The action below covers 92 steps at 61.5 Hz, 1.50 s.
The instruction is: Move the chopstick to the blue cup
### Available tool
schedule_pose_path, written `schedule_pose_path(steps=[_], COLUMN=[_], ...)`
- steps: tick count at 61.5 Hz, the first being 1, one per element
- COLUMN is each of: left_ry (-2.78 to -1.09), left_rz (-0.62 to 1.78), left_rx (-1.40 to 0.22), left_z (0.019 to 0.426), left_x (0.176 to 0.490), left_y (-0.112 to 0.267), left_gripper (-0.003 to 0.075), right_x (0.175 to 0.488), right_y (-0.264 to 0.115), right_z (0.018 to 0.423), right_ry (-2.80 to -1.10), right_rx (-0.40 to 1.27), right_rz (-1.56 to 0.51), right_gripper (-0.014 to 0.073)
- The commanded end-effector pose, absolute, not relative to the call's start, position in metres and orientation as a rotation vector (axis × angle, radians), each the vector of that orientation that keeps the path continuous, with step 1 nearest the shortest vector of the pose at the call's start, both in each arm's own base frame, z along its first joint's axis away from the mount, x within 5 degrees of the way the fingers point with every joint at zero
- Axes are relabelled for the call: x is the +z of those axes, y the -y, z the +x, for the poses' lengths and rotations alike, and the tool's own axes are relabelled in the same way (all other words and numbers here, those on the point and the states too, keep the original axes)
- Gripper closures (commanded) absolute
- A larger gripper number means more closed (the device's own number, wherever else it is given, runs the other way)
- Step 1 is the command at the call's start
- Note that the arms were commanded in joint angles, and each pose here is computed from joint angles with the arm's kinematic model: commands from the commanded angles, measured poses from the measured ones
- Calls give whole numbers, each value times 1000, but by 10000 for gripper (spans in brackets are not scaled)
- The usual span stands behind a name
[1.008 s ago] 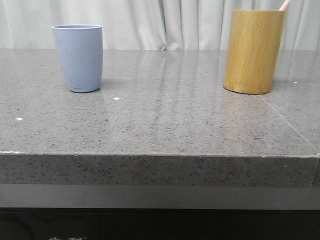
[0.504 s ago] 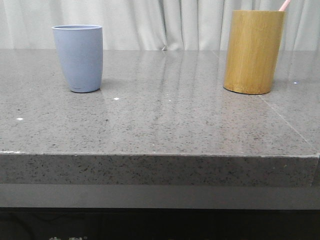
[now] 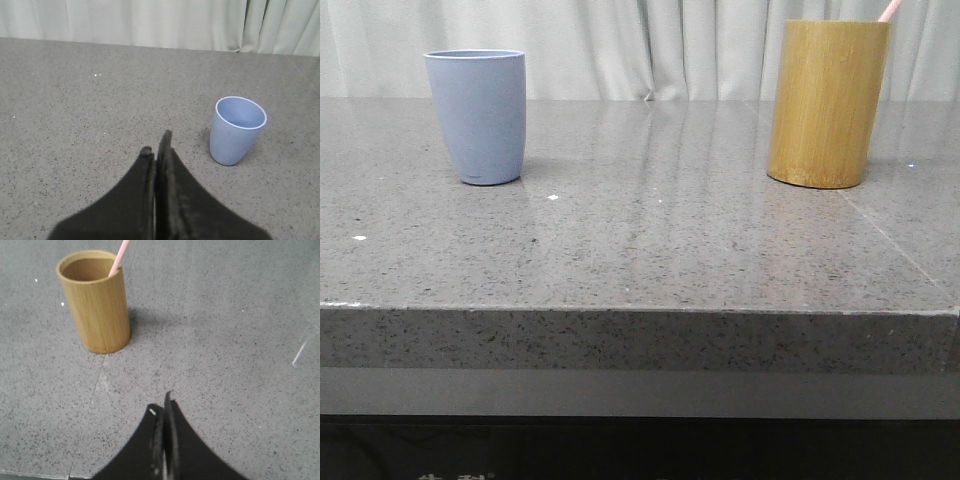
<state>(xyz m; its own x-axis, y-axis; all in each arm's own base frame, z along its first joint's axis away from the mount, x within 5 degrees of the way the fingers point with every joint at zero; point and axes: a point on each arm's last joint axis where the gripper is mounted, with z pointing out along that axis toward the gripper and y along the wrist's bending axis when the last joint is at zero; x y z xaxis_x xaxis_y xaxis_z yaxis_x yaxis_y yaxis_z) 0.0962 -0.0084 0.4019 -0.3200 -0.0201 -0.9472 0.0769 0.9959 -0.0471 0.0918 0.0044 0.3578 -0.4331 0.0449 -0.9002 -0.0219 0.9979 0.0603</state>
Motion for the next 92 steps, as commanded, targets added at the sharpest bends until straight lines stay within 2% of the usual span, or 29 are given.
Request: schedule_pose_path(steps=[1,5,11,15,20,24,27,30,41,58,78,92], left_ry=[-1826,-1844,-1851,-1838,-1827,-1831,-1838,-1851,-1935,-2179,-2366,-2456], left_rz=[29,30,52,69,120,155,185,213,358,508,512,494], left_rx=[-112,-111,-95,-108,-130,-158,-180,-200,-265,-195,-99,-71], left_z=[105,110,115,119,125,131,137,143,177,252,331,367], left_x=[415,413,412,412,413,411,411,412,421,419,402,388], left_y=[9,9,10,12,18,23,29,34,65,104,120,121], left_gripper=[738,736,690,614,452,343,287,267,270,270,270,272], right_x=[369,368,367,367,367,367,367,367,366,365,365,365], right_y=[-4,-5,-9,-11,-14,-14,-14,-14,-14,-14,-14,-15], right_z=[99,99,100,100,99,99,99,99,99,98,98,98], right_ry=[-1951,-1962,-1978,-1976,-1975,-1976,-1977,-1977,-1983,-1997,-1999,-2000], right_rx=[53,55,75,79,92,96,97,99,102,102,102,105], right_rz=[-11,-29,-76,-121,-145,-148,-148,-148,-147,-149,-149,-149], right_gripper=[658,623,454,310,136,58,53,57,57,57,57,57])
